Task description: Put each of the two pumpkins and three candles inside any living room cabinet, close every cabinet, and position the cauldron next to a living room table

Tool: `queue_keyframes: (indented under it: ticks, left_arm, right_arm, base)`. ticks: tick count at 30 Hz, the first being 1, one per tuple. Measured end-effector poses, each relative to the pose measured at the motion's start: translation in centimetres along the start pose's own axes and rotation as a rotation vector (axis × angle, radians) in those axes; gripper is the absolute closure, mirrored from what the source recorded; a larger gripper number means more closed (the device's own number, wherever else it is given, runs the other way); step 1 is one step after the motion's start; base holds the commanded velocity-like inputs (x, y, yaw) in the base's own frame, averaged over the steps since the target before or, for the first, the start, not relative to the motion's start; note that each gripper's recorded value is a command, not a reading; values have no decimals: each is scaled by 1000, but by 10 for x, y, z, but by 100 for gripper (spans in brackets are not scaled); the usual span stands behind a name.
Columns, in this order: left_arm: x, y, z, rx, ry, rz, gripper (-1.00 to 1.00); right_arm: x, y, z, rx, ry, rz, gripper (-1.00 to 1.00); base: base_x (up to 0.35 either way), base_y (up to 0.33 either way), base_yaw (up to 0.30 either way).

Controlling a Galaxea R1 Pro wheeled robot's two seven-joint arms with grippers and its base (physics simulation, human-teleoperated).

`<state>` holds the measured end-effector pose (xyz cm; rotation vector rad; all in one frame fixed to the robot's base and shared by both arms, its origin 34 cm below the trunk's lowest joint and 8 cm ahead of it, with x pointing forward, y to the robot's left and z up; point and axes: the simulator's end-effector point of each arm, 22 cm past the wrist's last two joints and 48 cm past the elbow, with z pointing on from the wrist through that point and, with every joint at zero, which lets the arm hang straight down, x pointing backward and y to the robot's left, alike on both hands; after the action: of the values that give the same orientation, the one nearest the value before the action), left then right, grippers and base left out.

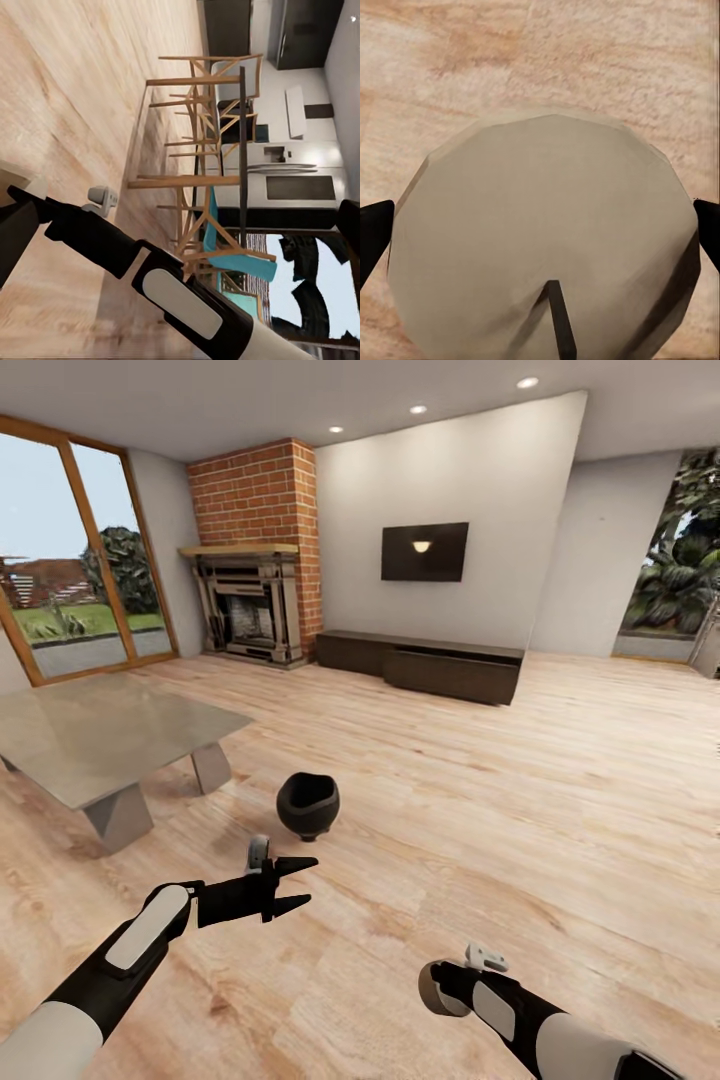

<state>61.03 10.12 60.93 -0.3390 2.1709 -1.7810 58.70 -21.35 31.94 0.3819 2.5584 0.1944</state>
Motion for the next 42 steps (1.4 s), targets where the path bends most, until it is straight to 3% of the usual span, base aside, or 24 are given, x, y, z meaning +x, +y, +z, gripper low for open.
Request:
queue_keyframes:
  ticks: [22,42]
  left_arm:
    - [1,16,3,-16,7,-27,-100]
    - [2,28,7,-32,12,-41,-100]
  right_arm:
    - [13,-5,8,9,29,2,100]
    - [19,-7,13,13,33,7,100]
  base:
    - [9,-7,-173]
    - [223,-213,-94]
